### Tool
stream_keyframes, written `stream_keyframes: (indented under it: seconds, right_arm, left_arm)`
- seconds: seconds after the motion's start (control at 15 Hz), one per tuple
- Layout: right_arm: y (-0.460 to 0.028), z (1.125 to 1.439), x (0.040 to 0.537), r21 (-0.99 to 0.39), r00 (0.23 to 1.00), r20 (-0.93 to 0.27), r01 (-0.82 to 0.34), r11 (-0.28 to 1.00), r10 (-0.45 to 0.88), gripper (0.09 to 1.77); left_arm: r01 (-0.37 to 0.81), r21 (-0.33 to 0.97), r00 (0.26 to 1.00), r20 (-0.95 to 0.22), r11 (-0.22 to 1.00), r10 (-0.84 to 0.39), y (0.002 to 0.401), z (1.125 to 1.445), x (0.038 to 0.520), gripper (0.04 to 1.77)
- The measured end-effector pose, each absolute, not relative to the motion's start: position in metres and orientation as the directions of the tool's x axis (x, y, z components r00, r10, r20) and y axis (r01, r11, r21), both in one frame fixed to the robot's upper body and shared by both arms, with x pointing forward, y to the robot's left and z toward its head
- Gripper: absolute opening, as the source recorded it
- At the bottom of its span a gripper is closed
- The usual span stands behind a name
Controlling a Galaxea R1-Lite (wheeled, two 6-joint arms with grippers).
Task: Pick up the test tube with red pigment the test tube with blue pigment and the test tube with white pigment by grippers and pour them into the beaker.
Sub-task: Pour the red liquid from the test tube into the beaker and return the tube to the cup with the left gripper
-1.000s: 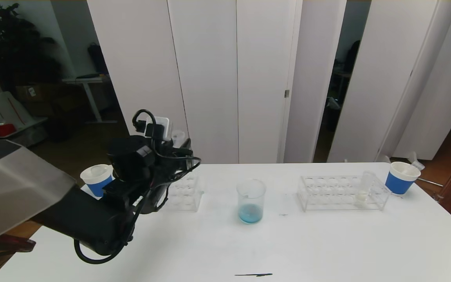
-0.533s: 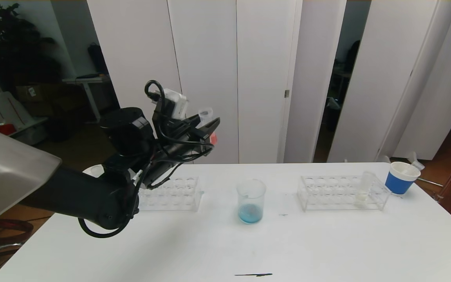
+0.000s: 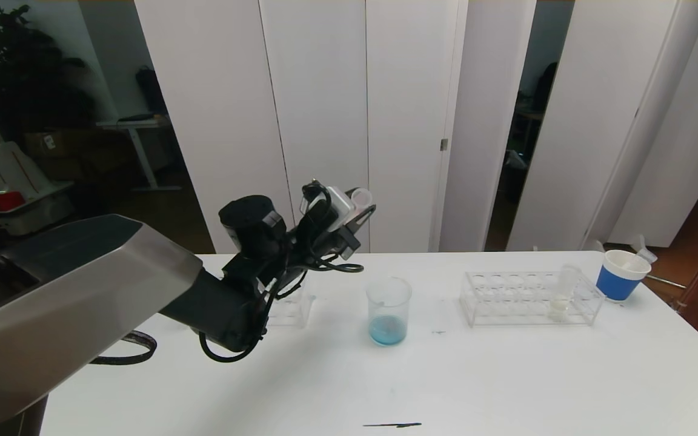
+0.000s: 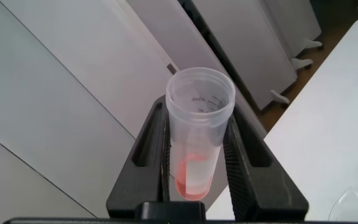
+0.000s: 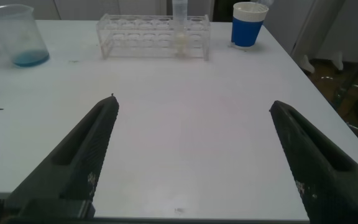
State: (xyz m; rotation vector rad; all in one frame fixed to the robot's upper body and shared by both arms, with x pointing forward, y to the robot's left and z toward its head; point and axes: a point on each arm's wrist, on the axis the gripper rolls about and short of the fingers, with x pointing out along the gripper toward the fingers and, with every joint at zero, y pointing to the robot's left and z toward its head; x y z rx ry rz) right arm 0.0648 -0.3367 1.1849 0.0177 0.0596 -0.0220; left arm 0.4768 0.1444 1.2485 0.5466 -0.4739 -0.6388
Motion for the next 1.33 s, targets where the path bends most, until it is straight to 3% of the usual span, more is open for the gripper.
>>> stream_keyframes:
  seconds: [0.2, 0.53, 1.33]
  right_arm:
    - [-0.337, 1.185, 0.065, 0.017, 0.998, -0.059, 0.023, 1.0, -0.022, 1.74]
    - [-0.337, 1.185, 0.065, 0.017, 0.998, -0.059, 0.023, 1.0, -0.021, 1.74]
    - [-0.337, 1.185, 0.065, 0.017, 0.998, -0.06, 0.023, 1.0, -0.021, 1.74]
  left_arm:
    - [0.464, 0.653, 0.616, 0.248, 0.599, -0.748, 0.134, 1.232, 0.478, 0.59]
    - [0.414, 0.741, 0.558, 0.252, 0.529, -0.791, 0.133, 1.206, 0.478, 0.59]
    - [0.189, 0.902, 0.571, 0.221, 0.388, -0.791, 0.144, 1.181, 0.49, 0.59]
